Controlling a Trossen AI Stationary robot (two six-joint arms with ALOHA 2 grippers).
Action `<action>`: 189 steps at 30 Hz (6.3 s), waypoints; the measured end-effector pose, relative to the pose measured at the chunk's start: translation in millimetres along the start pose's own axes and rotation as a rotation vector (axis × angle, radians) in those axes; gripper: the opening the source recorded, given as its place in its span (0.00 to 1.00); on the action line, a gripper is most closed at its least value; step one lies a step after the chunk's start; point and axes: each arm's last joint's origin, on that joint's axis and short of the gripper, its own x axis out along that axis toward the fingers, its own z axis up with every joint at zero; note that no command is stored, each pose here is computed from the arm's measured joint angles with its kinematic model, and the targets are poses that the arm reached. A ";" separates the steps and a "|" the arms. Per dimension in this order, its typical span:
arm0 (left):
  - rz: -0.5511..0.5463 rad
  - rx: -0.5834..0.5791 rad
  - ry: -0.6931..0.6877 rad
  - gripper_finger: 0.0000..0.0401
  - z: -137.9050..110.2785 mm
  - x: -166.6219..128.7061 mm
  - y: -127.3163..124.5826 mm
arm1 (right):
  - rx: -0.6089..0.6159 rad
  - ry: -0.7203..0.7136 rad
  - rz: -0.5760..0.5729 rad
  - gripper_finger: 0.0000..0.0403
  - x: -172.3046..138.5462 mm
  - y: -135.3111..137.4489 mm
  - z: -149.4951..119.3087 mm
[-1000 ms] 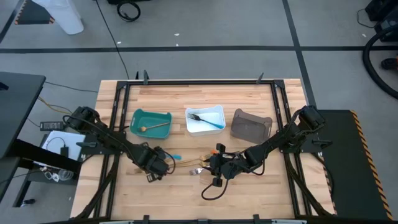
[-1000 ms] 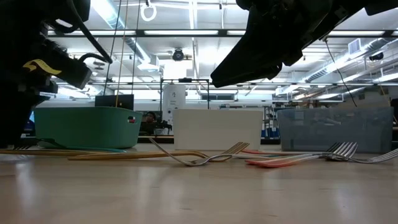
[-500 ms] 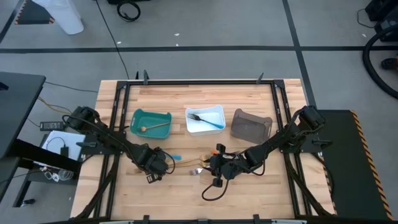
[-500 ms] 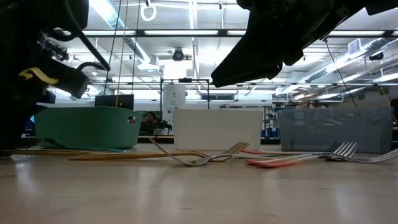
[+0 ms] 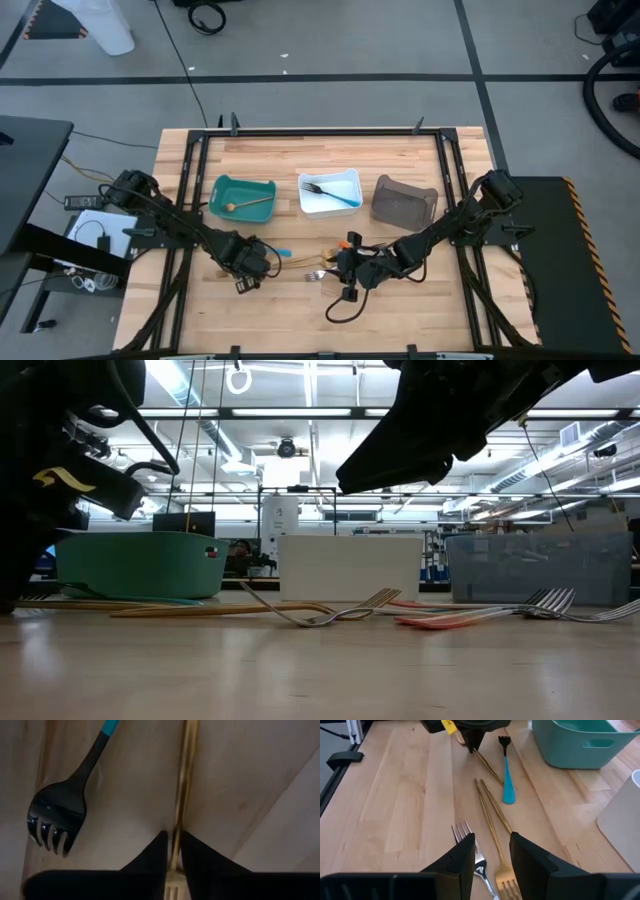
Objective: Sort silverware by color (type)
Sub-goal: Put the gold fork into the green bin, then put the orange fork into the black bin
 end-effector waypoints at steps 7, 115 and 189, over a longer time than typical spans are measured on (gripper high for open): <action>0.003 -0.038 -0.005 0.05 0.5 -0.4 -0.5 | -0.003 0.000 0.000 0.32 0.0 0.0 0.0; 0.181 0.124 -0.103 0.07 37.9 -81.6 166.0 | -0.136 0.135 0.218 0.28 -30.7 -131.7 61.9; -0.002 0.263 -0.666 0.36 43.8 -113.5 29.7 | -0.076 0.166 0.099 0.26 24.4 -23.6 20.8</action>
